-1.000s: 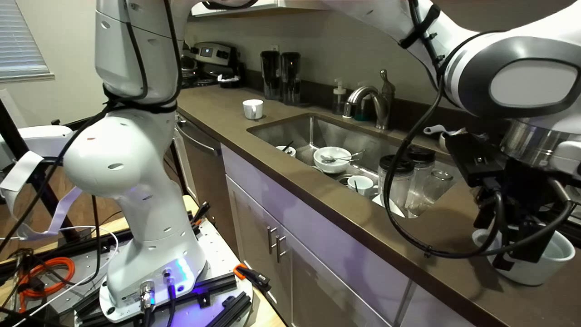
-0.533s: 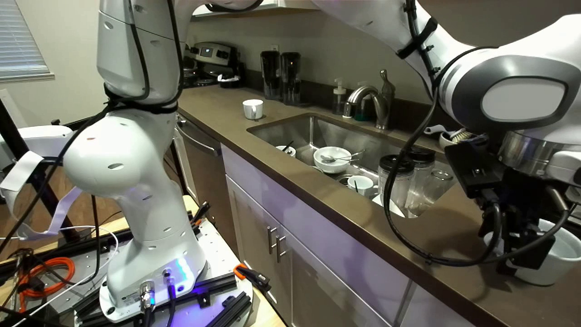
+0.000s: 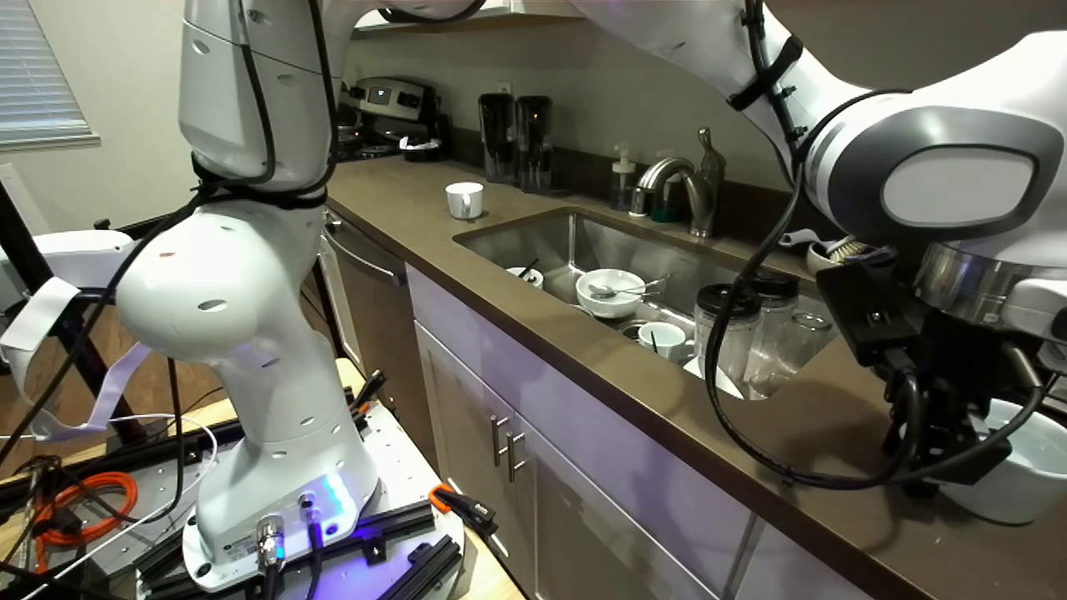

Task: Pour the water in the white cup on the right into the sink then place it on the left

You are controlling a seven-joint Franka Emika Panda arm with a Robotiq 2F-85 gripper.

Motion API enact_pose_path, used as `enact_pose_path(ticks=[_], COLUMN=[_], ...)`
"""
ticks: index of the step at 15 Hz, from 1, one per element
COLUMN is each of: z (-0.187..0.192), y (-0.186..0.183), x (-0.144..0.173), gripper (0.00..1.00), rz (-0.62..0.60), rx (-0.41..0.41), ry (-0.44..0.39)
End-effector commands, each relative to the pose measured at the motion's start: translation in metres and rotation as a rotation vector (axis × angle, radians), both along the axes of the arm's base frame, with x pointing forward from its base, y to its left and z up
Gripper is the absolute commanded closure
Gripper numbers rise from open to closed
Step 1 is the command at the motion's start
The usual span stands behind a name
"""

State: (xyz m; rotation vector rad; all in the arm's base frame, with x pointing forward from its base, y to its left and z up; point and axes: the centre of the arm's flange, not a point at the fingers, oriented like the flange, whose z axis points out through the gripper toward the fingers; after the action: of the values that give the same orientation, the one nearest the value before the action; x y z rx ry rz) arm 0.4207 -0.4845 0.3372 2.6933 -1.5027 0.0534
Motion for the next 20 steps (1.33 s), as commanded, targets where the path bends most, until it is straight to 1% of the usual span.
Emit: enact_pose_path(ticks=[1, 3, 6, 8, 12, 13, 14, 15, 16, 17, 19, 20], z=[-0.0044, -0.0044, -0.0029, -0.0026, -0.0011, -0.0011, -0.0016, -0.0013, -0.0003, 0.0009, 0.0033, 0.0047], y=[-0.0017, -0.0015, -0.0004, 0.0008, 0.0009, 0.0006, 0.0005, 0.0007, 0.0002, -0.0003, -0.0010, -0.0012], x=[-0.0011, -0.0007, 0.0018, 0.0026, 0.0008, 0.0010, 0.0012, 0.0009, 0.0008, 0.0009, 0.0004, 0.0004], gripper=[0.57, 0.77, 0.97, 1.00, 0.98, 0.93, 0.65, 0.64, 0.59, 0.52, 0.41, 0.33], rz=[0.014, 0.015, 0.019, 0.022, 0.018, 0.017, 0.015, 0.015, 0.014, 0.013, 0.014, 0.015], rx=[-0.004, -0.004, -0.008, -0.012, -0.020, -0.020, -0.022, -0.023, -0.028, -0.033, -0.043, -0.049], ry=[-0.036, -0.036, -0.040, -0.042, -0.044, -0.044, -0.044, -0.044, -0.046, -0.049, -0.055, -0.059])
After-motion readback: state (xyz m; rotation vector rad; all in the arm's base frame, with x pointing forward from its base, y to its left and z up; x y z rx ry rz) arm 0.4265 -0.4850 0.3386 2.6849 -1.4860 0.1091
